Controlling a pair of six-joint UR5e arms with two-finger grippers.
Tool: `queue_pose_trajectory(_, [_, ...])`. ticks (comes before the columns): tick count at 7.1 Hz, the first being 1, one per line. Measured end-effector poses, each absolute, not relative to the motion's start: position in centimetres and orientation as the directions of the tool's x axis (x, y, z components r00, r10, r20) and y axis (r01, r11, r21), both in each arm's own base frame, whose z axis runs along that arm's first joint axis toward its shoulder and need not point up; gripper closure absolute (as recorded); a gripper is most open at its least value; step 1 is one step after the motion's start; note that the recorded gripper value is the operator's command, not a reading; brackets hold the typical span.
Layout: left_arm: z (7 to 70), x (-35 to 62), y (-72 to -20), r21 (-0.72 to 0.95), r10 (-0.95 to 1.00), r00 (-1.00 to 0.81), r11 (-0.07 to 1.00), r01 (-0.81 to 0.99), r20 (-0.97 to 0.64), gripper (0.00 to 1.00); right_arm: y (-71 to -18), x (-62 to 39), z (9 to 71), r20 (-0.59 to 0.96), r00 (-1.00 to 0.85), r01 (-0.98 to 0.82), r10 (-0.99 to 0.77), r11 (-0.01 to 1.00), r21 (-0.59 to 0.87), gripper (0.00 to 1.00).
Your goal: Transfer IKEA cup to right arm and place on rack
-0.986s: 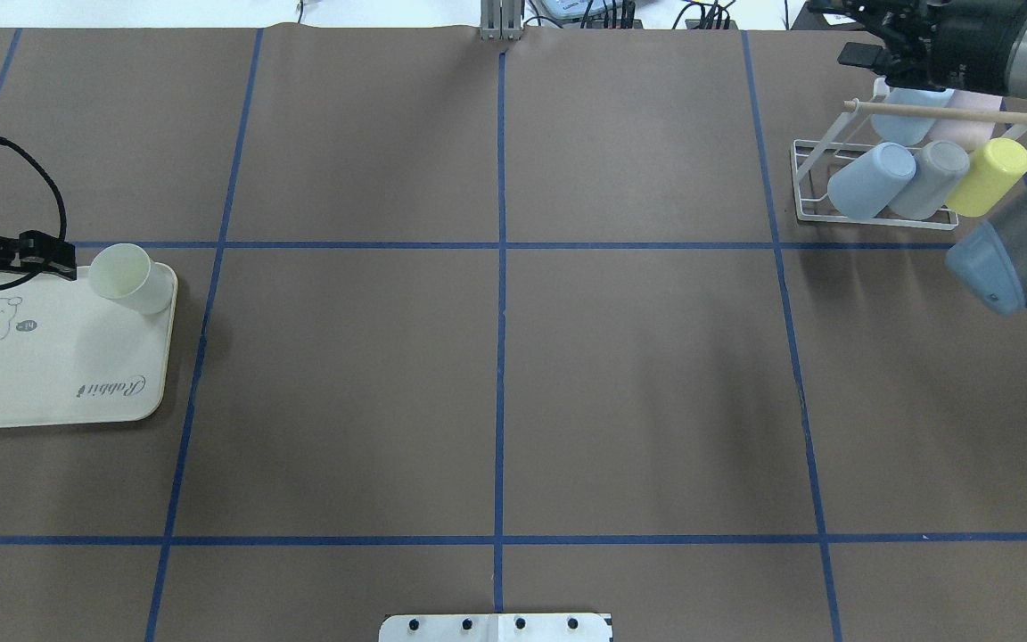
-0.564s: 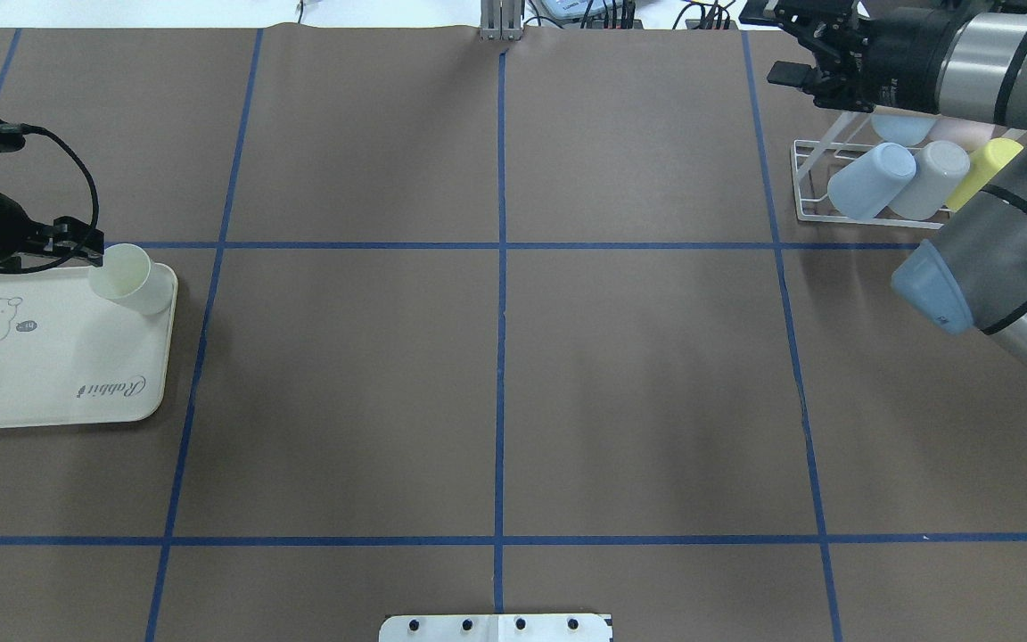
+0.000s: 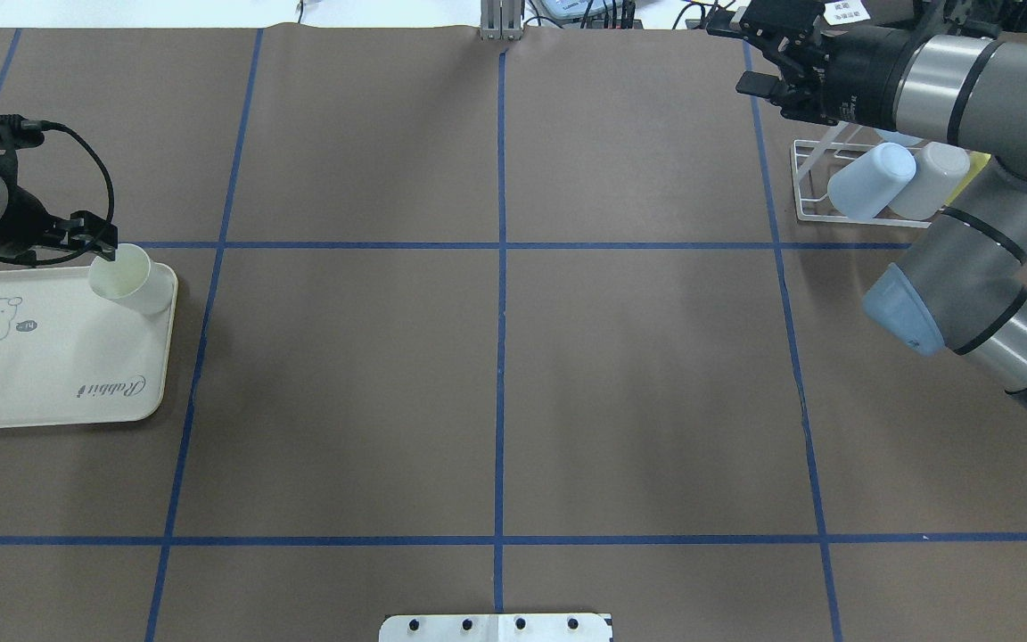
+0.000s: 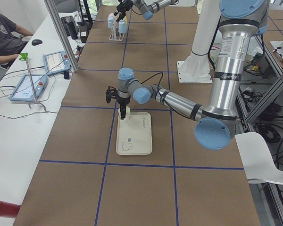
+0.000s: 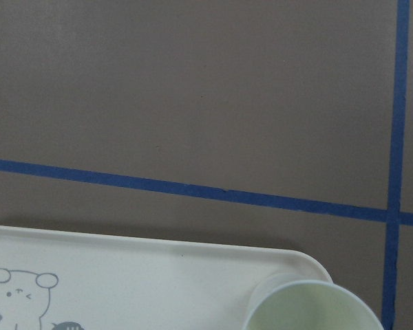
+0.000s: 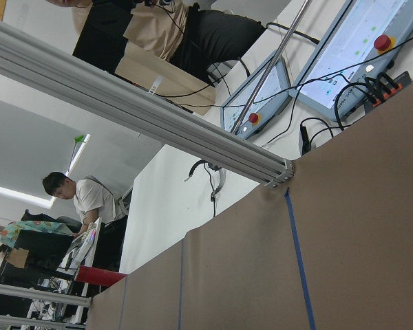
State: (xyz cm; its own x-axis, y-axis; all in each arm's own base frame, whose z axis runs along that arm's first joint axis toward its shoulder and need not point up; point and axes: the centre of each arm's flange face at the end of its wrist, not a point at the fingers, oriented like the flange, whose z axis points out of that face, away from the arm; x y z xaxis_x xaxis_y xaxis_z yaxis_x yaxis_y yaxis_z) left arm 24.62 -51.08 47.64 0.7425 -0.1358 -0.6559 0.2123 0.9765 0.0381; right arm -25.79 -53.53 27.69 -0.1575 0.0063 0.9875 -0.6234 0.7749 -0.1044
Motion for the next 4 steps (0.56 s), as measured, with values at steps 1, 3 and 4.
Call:
queue_pose_trajectory(1, [47.97,24.78,-51.18,0.034,-0.138,0.745,0.977,0.211,-0.652,0.13,-53.50,-25.79,27.63,0.987,-0.159,-0.624,0.005,0.775,-0.104,0.00])
queue_pose_trajectory(3, [48.43,25.03,-51.27,0.026,-0.142,0.749,0.978,0.208,-0.647,0.13,-53.44,-25.76,27.58,0.987,-0.162,-0.623,0.003,0.775,-0.104,0.00])
queue_pose_trajectory(4, [48.44,25.09,-51.27,0.025,-0.142,0.749,0.978,0.208,-0.647,0.13,-53.43,-25.76,27.58,0.987,-0.162,-0.623,0.003,0.775,-0.104,0.00])
